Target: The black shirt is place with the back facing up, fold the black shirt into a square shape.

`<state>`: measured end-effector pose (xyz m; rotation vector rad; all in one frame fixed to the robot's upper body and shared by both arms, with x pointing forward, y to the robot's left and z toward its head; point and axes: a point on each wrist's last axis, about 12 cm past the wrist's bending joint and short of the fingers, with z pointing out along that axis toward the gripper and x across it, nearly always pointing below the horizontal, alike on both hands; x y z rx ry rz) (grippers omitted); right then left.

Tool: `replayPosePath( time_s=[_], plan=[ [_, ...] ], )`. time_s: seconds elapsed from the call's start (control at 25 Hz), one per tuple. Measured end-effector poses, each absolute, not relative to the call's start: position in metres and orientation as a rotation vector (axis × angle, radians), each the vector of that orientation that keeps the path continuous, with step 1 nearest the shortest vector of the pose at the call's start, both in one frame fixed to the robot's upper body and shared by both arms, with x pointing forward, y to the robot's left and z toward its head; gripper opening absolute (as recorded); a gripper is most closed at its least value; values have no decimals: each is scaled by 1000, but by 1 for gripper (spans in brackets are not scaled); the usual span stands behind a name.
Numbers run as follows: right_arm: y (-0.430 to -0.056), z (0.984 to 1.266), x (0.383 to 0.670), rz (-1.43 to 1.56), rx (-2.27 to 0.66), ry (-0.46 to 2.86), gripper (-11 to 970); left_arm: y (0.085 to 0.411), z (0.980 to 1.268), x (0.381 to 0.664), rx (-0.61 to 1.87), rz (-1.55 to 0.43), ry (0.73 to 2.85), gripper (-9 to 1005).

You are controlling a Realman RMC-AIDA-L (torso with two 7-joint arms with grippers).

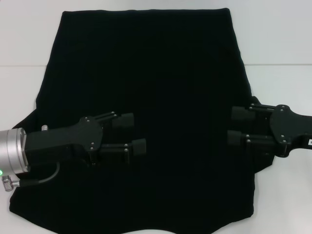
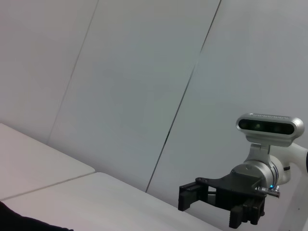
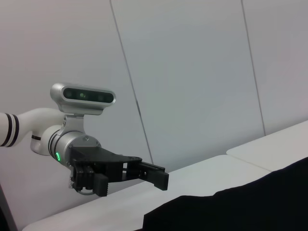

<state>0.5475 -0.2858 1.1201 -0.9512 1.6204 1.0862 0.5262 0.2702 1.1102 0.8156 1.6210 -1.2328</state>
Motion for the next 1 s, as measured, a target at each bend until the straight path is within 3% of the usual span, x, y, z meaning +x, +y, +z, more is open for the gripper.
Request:
replayPosePath(
  time_s=[0.68, 1.0],
  plan=[
    [-284, 1117, 548, 1068, -946, 1622, 759, 272, 1110, 529, 802, -1206, 1637, 949],
    [-277, 1115, 551, 1088, -972, 1648, 761, 298, 1100, 555, 450, -1041, 1922, 950]
  ],
)
